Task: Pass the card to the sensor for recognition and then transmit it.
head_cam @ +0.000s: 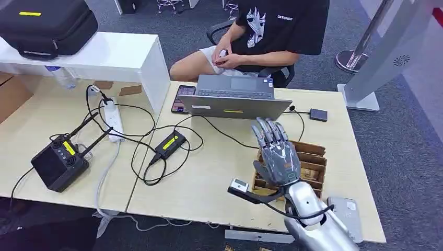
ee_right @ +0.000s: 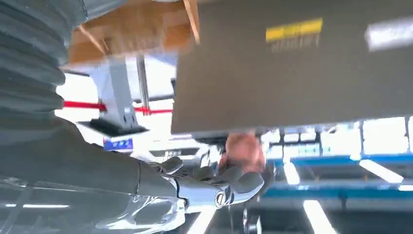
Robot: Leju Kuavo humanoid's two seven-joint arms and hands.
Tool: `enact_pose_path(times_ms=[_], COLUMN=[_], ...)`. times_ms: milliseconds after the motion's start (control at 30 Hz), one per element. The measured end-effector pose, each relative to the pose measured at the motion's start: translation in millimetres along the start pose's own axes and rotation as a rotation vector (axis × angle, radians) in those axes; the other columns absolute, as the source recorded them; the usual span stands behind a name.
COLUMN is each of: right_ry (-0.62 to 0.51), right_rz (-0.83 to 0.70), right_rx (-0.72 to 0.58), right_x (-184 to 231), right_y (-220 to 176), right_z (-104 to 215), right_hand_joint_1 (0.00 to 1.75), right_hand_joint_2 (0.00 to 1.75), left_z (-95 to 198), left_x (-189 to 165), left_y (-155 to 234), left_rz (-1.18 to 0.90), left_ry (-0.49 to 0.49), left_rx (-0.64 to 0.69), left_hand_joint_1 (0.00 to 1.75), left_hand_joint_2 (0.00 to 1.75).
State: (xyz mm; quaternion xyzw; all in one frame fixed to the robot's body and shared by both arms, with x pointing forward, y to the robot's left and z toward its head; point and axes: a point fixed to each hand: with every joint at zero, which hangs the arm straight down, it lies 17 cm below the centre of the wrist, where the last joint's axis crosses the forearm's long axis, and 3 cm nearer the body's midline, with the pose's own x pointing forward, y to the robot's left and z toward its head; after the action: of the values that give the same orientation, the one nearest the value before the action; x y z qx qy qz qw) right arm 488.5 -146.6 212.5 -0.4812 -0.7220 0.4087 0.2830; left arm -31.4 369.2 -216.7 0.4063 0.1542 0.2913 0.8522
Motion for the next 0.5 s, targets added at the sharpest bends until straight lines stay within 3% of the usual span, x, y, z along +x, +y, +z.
enact_pose_path(times_ms=[267, 500], right_ry=[0.027, 0.052], right_rz=[0.086, 0.117], right_rx=[-0.052, -0.017], right_x=[-23, -38], right_y=[-19, -6], right_z=[-41, -45], right_hand_joint_1=[0.0, 0.0], right_hand_joint_2=[1.75, 1.75], left_z=[0, 1], left_x=[4, 5], left_y=[0, 0], left_rz=[-0.011, -0.012], left_ry=[-0.023, -0.028], left_rx=[0.004, 0.004], left_hand_joint_1=[0.0, 0.0], left_hand_joint_2=[0.0, 0.0])
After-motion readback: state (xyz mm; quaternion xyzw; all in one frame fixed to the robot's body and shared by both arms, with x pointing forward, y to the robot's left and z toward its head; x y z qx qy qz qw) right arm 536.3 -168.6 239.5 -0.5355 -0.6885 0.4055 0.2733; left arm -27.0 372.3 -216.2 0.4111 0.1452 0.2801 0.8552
